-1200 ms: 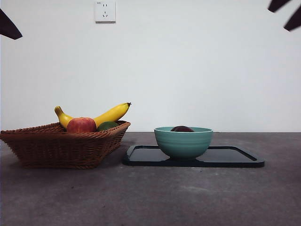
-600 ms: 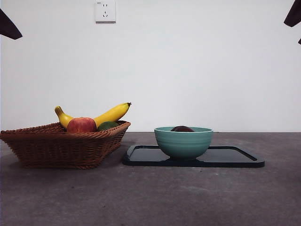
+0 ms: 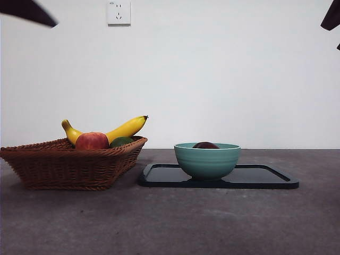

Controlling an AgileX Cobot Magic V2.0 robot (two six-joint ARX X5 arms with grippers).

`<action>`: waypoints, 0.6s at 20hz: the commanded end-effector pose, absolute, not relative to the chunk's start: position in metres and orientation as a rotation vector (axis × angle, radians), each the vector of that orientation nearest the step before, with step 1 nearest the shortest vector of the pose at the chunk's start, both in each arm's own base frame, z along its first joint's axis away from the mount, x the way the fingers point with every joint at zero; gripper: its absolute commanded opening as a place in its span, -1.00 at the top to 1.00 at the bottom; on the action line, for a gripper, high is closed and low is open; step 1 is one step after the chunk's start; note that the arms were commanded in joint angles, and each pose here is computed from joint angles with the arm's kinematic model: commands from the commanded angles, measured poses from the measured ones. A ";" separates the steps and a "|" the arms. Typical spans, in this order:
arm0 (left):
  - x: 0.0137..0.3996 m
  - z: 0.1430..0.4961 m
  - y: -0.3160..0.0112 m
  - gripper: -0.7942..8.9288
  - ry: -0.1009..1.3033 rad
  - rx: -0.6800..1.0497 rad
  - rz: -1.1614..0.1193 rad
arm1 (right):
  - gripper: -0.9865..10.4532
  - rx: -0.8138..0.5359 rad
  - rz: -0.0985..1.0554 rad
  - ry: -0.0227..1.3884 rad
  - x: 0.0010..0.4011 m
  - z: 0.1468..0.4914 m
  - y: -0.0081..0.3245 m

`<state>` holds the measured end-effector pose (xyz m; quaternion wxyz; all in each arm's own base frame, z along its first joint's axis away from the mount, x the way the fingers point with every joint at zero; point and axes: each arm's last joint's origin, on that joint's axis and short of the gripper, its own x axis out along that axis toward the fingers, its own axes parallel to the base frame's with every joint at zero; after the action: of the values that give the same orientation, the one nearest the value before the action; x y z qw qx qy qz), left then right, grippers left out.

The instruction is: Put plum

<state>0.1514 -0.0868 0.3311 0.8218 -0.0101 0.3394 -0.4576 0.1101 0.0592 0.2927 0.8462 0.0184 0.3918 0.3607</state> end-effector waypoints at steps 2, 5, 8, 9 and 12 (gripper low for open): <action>0.173 0.341 -0.102 0.00 0.670 -0.071 -0.962 | 0.44 0.044 0.768 0.820 0.111 0.295 0.060; 0.202 0.347 -0.124 0.00 0.686 -0.036 -0.932 | 0.44 0.043 0.768 0.818 0.111 0.295 0.060; 0.237 0.357 -0.150 0.00 0.686 0.007 -0.932 | 0.44 0.044 0.770 0.811 0.111 0.296 0.061; 0.250 0.359 -0.161 0.00 0.685 0.026 -0.928 | 0.44 0.043 0.770 0.811 0.111 0.296 0.061; 0.283 0.355 -0.188 0.00 0.692 0.076 -0.930 | 0.44 0.044 0.769 0.811 0.111 0.296 0.061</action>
<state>0.2806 -0.1842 0.3544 0.8371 0.0248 0.3340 -0.4325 0.1104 0.0594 0.2931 0.8473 0.0184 0.3890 0.3612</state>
